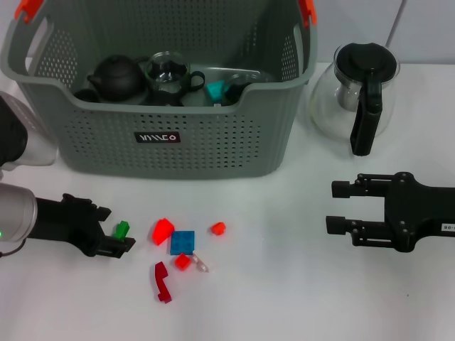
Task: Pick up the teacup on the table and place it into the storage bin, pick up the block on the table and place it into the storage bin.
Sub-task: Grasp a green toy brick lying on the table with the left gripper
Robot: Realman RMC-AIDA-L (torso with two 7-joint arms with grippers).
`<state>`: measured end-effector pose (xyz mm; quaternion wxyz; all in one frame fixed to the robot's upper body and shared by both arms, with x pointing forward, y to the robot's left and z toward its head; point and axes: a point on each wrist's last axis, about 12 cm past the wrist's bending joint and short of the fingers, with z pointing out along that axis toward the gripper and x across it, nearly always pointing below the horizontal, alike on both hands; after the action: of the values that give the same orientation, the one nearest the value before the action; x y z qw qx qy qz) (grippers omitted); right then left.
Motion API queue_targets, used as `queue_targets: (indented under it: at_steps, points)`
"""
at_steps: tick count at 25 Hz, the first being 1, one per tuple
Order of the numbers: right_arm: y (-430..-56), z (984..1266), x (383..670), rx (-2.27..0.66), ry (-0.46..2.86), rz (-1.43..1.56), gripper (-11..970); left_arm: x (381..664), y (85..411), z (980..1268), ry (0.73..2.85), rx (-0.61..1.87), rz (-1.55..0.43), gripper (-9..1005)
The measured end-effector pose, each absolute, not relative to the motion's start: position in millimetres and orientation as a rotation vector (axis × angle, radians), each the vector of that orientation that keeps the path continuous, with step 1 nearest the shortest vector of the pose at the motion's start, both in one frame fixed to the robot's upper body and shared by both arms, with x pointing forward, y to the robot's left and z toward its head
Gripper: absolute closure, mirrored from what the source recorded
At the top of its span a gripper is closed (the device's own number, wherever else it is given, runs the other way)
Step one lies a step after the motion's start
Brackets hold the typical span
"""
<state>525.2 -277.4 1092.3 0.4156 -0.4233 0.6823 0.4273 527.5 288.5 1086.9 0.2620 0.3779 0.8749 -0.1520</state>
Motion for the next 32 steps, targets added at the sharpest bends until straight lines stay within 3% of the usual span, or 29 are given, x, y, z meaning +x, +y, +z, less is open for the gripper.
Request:
queue_targets:
  at_steps: [7, 9, 20, 32]
  points:
    - [-278, 1093, 525, -1.066, 1.711, 1.072, 272, 528, 289, 1083, 2.403, 1.028, -0.365, 248]
    - [-278, 1093, 525, -1.066, 1.711, 1.071, 272, 530, 290, 1083, 2.407, 1.014, -0.349, 387]
    - [-278, 1093, 526, -1.065, 1.713, 1.072, 272, 533, 292, 1085, 2.409, 0.992, -0.315, 383]
    - [-278, 1093, 526, -1.066, 1.710, 1.071, 271, 535, 281, 1082, 2.412, 1.015, -0.325, 483]
